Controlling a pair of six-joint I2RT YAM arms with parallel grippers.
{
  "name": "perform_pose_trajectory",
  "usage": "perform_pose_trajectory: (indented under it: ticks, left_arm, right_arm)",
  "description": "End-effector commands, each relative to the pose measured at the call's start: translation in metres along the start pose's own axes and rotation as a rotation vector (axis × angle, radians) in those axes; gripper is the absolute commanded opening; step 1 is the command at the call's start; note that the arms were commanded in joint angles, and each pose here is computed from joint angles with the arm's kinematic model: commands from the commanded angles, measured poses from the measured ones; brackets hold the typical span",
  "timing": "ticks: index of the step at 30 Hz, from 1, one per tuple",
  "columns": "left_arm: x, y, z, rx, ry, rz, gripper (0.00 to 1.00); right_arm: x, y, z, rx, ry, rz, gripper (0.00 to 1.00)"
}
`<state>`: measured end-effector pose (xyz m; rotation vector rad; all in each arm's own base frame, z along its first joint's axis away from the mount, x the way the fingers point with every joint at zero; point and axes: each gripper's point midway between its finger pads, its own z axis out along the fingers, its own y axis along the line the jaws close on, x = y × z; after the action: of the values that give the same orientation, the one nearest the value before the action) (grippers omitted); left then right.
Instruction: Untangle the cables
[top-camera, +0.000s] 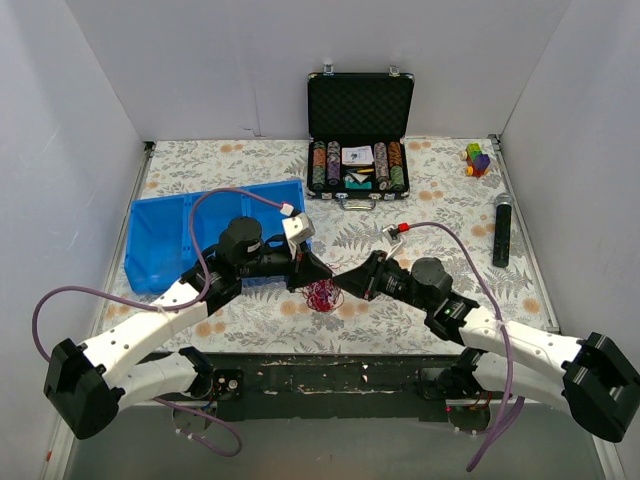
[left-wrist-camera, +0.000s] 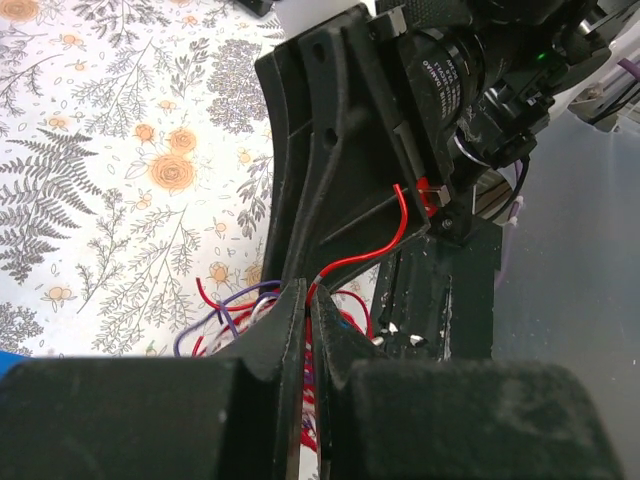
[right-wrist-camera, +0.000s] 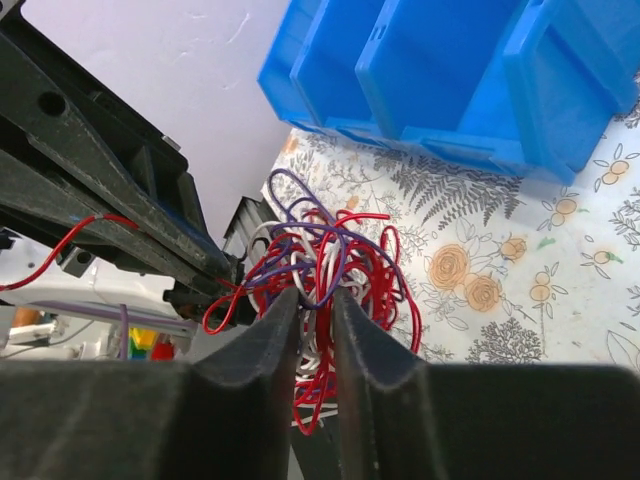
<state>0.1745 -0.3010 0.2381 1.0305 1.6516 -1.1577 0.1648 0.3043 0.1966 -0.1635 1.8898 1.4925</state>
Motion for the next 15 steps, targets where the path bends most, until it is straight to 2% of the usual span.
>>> perform_pose_trajectory:
  ticks: [1,4,9,15]
  left_arm:
    - [-0.039,-0.010,-0.008,0.028,-0.079,0.062,0.00]
    - [-0.050,-0.011,-0.011,0.032,-0.088,0.097,0.00]
    - [-0.085,-0.013,-0.025,0.018,-0.134,0.196,0.00]
    - [-0.151,-0.025,-0.045,-0.001,-0.231,0.312,0.00]
  right_arm:
    - [-0.011,0.020,0.001,-0.090,-0.039,0.010,0.16]
    - [-0.006,0.008,-0.001,-0.043,-0.035,0.022,0.01]
    - [0.009,-0.030,-0.006,0.109,-0.007,0.003,0.01]
    - [0.038,-0.110,-0.026,0.453,0.081,-0.028,0.01]
